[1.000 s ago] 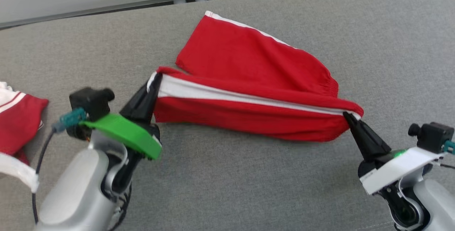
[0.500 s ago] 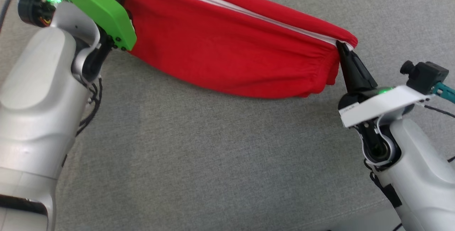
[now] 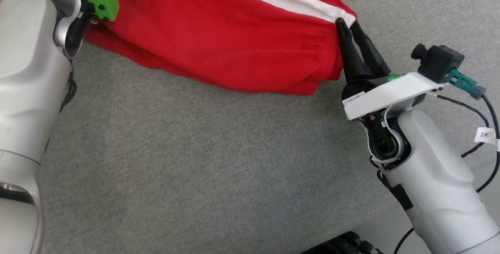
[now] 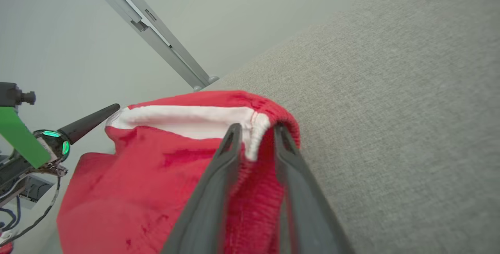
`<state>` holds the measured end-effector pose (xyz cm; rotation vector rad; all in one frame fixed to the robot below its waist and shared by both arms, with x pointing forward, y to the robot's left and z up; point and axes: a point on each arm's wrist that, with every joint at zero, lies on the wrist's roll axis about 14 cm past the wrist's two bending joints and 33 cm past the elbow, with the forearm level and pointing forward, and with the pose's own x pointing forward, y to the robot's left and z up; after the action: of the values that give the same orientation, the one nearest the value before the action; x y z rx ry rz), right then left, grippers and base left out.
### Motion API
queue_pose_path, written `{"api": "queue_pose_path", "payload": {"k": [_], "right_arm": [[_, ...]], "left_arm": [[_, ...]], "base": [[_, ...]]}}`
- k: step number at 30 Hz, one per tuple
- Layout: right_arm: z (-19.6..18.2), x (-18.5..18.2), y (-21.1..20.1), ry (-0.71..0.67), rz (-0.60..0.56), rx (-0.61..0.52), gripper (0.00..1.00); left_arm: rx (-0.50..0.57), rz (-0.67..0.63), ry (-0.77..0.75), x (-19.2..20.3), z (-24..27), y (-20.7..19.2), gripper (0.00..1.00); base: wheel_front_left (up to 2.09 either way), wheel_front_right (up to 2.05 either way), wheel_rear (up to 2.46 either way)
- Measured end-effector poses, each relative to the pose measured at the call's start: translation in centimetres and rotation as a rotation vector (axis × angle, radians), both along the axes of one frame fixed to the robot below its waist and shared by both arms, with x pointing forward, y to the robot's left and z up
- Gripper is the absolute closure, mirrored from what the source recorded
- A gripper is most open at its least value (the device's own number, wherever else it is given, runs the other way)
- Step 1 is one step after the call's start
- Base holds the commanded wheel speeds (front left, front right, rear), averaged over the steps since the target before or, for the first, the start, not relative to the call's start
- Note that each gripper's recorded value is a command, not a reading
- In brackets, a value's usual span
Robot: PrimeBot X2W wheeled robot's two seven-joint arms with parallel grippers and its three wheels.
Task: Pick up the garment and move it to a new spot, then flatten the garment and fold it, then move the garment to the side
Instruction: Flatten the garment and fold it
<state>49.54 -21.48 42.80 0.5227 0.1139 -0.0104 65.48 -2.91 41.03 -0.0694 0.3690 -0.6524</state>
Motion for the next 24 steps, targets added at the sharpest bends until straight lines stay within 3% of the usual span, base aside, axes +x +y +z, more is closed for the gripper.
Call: {"api": "queue_pose_path", "payload": {"k": [10,16,24], "right_arm": [[6.3,-2.2,-1.6,-0.191,-0.051,-0.110,0.00],[8.6,-5.0,-0.8,-0.255,-0.061,-0.165,0.00],[8.7,-7.0,-0.2,-0.249,-0.073,-0.168,0.00]], "left_arm": [[-0.022,0.025,-0.054,0.0,2.2,0.9,0.00],[0.021,0.014,-0.054,-1.1,3.1,1.9,0.00],[0.140,-0.056,0.132,-4.7,-1.9,2.5,0.00]], "base": [[0.00,0.00,0.00],[0.00,0.00,0.00],[0.00,0.00,0.00]]}}
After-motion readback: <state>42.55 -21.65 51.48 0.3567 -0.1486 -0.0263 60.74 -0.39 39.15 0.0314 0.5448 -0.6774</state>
